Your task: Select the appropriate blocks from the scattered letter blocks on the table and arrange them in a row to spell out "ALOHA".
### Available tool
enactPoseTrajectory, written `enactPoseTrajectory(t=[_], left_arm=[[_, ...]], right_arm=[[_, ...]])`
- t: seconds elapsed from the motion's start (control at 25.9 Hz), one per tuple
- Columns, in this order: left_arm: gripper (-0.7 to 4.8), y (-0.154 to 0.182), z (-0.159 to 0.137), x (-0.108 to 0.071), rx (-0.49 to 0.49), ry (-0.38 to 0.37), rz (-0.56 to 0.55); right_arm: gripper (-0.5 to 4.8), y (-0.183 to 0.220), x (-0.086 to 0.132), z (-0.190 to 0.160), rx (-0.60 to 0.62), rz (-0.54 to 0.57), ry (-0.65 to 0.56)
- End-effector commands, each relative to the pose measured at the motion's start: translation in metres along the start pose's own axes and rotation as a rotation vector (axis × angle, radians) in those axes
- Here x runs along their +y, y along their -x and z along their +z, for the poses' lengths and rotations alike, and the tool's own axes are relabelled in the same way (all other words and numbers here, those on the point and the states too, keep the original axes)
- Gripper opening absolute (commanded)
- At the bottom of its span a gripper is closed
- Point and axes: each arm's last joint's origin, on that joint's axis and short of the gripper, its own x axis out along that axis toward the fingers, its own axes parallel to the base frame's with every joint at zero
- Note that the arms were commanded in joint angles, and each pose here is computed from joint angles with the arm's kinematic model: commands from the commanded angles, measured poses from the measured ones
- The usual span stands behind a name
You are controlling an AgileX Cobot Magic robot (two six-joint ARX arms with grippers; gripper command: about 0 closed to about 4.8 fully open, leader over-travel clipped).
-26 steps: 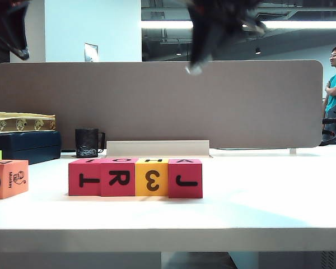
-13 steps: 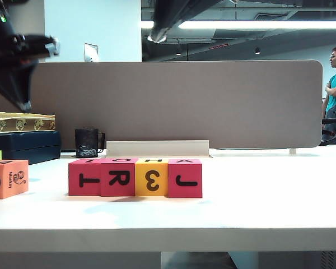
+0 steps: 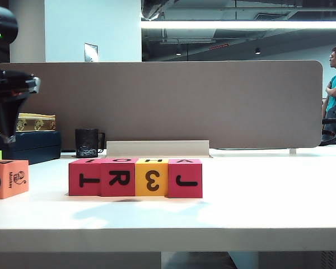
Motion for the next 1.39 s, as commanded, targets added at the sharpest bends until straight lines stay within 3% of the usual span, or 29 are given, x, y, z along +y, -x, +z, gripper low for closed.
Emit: enactPoseTrajectory(t=[0.04,0.62,0.77,0.89,1.24,1.39], left_arm=[[3.4,-0.007,-0.006,-0.002,0.015,0.001,-0.055],[3.35,-0.018,-0.009,-0.003,-0.024,-0.008,-0.058],[2.75,-0.018,-0.008,-0.003,-0.025,-0.008,-0.058],[2.73,-0.018,-0.008,-0.003,-0.03,-0.009,-0.057],[2.81,-0.018,-0.008,-0.003,-0.029,-0.01,-0.062],[3.49,-0.018,-0.009,-0.003,-0.026,-0.012,-0.064]], right_arm=[[-0.02,0.004,0.001,0.004,-0.04,0.006,0.0],[-0.01,0.004,0.001,0.004,-0.038,0.006,0.0],[-0.02,0.004,0.001,0.004,-0.037,0.006,0.0],[-0.02,0.004,0.001,0.004,-0.037,0.006,-0.001],[-0.02,0.004,0.001,0.004,-0.035,0.007,-0.005],[-0.02,0.004,0.001,0.004,-0.036,0.006,-0.008]])
